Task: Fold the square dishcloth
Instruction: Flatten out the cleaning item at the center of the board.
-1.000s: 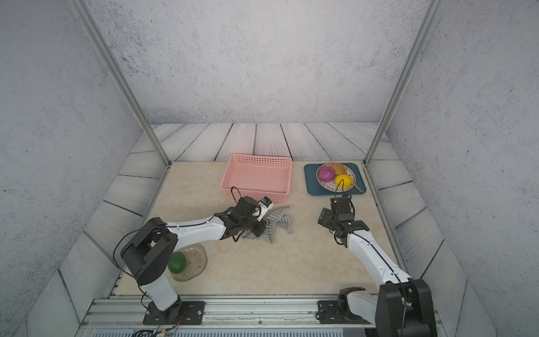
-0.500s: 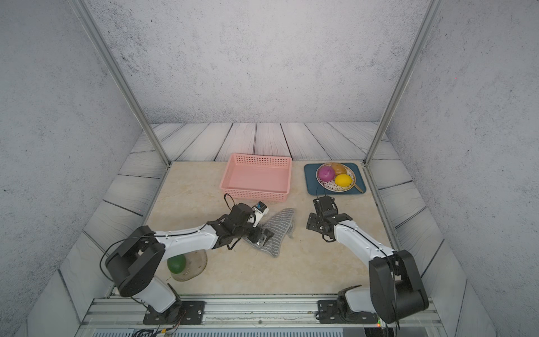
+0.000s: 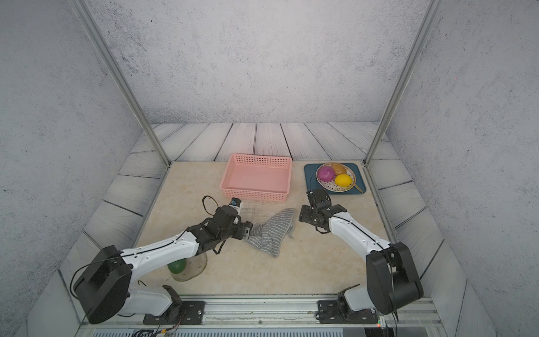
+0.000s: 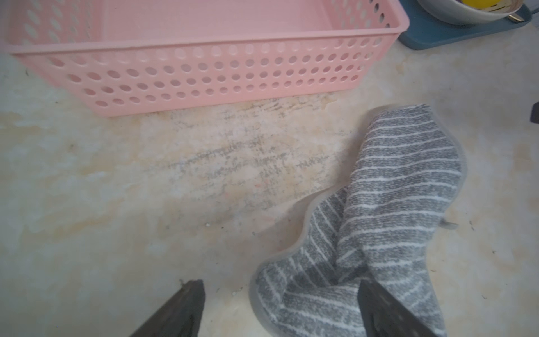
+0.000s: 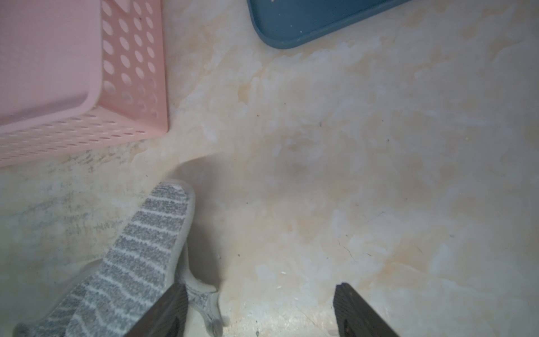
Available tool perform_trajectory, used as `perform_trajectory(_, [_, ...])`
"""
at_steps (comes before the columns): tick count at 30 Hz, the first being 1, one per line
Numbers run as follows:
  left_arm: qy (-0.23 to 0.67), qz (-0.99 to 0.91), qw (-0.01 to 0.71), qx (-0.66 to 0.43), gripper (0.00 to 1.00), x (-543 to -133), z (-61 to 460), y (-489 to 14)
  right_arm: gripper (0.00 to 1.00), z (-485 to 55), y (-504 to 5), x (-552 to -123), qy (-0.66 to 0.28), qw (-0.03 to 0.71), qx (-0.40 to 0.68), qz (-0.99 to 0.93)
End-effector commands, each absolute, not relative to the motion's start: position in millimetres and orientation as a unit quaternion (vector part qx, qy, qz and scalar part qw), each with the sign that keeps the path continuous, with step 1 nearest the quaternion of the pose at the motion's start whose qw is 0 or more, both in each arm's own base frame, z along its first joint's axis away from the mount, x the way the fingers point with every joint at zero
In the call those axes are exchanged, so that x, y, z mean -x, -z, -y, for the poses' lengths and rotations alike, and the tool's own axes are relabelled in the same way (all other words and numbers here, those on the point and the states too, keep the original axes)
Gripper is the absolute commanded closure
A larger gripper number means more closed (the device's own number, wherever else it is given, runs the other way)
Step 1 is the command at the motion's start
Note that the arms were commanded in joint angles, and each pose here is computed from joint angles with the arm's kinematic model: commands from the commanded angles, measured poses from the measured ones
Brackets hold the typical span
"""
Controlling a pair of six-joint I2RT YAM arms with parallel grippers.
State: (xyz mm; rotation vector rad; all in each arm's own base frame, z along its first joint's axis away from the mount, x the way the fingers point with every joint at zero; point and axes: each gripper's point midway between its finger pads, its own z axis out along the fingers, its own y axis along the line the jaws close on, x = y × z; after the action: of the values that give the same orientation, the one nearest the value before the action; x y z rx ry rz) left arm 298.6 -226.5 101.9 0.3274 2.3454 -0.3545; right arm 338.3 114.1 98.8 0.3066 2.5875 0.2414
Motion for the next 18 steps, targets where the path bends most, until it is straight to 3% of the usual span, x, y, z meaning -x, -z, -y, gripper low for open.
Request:
perform_trajectory(1, [0.140, -0.931, 0.325, -0.085, 0.12, -298.5, 209.6, -81.4, 0.23, -129.2, -99.2, -352.1, -0.112, 0.251, -0.107, -0.955])
perform_trajectory(9, [0.210, -0.937, 0.268, -0.076, 0.23, -301.8, 221.1, -56.3, 0.28, -154.8, -84.5, -385.1, -0.143, 0.231, -0.106, -0.956])
perform_trajectory(18, [0.213, -0.947, 0.230, -0.068, 0.34, -299.8, 220.4, -35.2, 0.31, -169.6, -61.0, -393.9, -0.165, 0.202, -0.111, -0.959])
